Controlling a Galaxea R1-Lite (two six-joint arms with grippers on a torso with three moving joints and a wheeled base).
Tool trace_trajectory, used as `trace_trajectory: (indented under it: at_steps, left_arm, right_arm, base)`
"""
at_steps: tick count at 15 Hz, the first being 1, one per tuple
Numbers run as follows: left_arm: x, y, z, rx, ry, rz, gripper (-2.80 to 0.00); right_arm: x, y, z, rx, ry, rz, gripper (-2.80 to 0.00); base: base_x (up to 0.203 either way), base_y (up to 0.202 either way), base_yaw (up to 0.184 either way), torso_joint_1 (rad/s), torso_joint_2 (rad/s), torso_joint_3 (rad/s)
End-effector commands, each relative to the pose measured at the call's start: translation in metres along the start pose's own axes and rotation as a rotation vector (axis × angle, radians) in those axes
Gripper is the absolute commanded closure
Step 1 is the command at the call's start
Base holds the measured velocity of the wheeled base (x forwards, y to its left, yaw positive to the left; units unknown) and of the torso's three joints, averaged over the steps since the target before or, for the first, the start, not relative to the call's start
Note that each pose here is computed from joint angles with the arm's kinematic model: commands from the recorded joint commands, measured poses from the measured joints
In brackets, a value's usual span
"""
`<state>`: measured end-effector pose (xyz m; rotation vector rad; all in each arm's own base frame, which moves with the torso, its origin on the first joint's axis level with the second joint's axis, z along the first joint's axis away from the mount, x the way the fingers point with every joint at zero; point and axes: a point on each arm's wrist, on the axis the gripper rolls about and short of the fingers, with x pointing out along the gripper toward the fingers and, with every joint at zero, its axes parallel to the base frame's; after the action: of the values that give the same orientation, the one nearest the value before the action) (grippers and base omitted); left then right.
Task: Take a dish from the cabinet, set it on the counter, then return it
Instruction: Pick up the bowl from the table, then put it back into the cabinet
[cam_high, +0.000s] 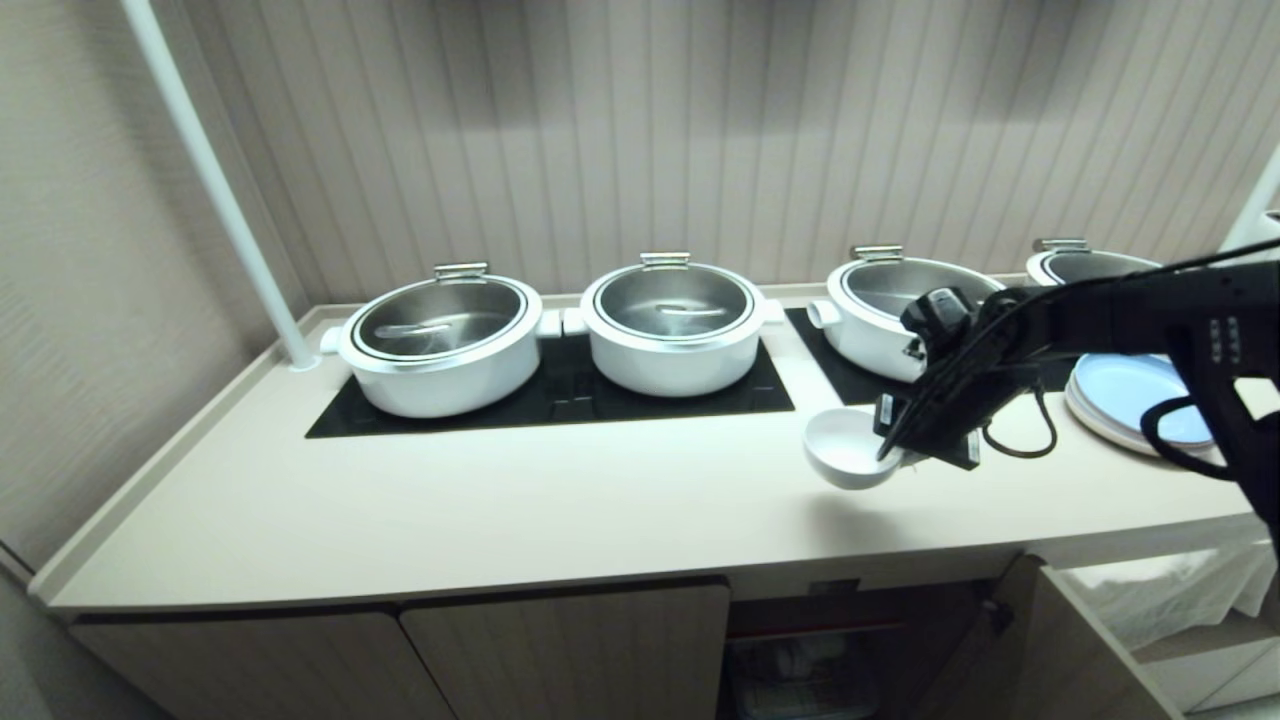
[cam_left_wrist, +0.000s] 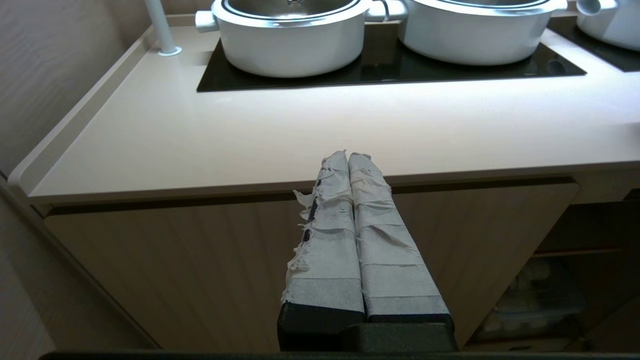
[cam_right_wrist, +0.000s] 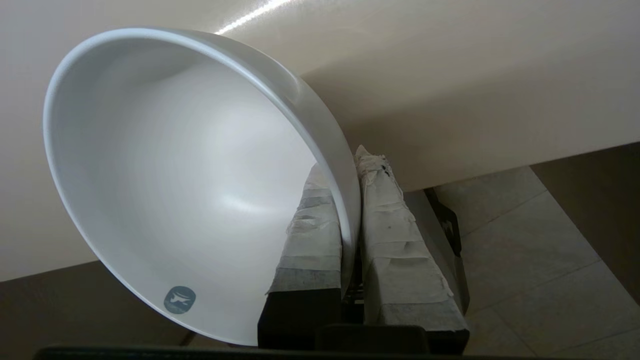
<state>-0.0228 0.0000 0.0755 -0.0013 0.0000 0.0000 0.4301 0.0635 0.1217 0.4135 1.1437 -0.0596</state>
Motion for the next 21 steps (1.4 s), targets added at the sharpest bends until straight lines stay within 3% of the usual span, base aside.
trace_trajectory:
  at_steps: [1, 21]
  left_arm:
    - [0.000, 0.000, 0.000, 0.000, -0.002, 0.000, 0.00]
    - [0.000, 0.000, 0.000, 0.000, 0.000, 0.001, 0.00]
  right_arm:
    - [-0.018, -0.001, -0.006, 0.004, -0.007, 0.005, 0.00]
    - [-0.093, -0.035, -0.134, -0.072, -0.054, 0.077, 0.00]
  base:
    - [0.000, 0.000, 0.000, 0.000, 0.00, 0.000]
    - [0.000, 0.000, 0.000, 0.000, 0.00, 0.000]
